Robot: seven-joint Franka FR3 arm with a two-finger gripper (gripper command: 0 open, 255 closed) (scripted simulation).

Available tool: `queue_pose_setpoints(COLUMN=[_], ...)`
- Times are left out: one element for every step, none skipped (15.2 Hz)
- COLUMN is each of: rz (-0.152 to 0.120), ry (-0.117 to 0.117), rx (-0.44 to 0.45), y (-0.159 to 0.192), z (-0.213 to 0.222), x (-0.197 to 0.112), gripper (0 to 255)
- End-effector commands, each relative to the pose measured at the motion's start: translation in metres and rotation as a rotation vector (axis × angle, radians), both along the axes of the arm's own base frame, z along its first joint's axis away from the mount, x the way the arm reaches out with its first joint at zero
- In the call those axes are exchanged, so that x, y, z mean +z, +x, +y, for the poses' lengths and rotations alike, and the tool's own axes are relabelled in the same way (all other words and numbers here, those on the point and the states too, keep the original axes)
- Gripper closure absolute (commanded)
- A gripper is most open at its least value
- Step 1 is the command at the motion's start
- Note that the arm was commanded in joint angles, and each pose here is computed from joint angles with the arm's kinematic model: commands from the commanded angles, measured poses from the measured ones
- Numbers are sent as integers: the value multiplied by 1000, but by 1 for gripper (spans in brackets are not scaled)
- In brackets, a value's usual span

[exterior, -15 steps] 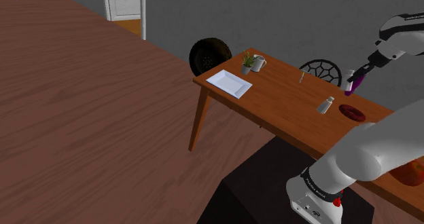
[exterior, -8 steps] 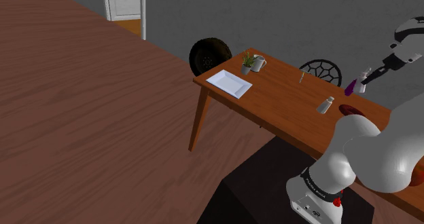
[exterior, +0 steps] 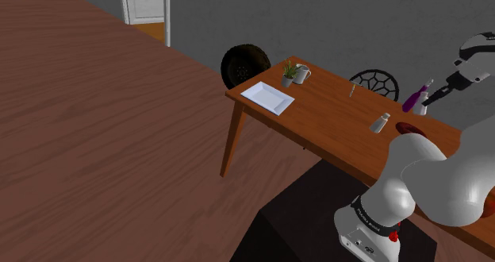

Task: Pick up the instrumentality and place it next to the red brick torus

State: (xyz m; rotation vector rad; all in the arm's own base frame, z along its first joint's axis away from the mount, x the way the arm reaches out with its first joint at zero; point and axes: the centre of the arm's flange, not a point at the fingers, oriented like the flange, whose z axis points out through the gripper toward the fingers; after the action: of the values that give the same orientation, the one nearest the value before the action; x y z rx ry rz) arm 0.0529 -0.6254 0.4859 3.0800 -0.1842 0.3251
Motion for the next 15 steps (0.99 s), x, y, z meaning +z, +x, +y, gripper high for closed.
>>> queue_pose_setpoints(rz=[0,0,0,0,0,0,0,0,0,0,0,0,0,0,0], ry=[0,0,0,0,0,0,0,0,0,0,0,0,0,0,0], rx=[0,0,0,0,0,0,0,0,0,0,0,0,0,0,0], y=[0,0,0,0,0,0,0,0,0,0,0,0,0,0,0], z=[0,0,0,0,0,0,0,0,0,0,0,0,0,0,0], x=[-10,-15,-21,-26,-31,-36,-42,-47,-52,-58,-63,-68,-73,-79,-84], gripper=[255,255,255,255,255,255,255,255,255,255,255,255,255,255,255])
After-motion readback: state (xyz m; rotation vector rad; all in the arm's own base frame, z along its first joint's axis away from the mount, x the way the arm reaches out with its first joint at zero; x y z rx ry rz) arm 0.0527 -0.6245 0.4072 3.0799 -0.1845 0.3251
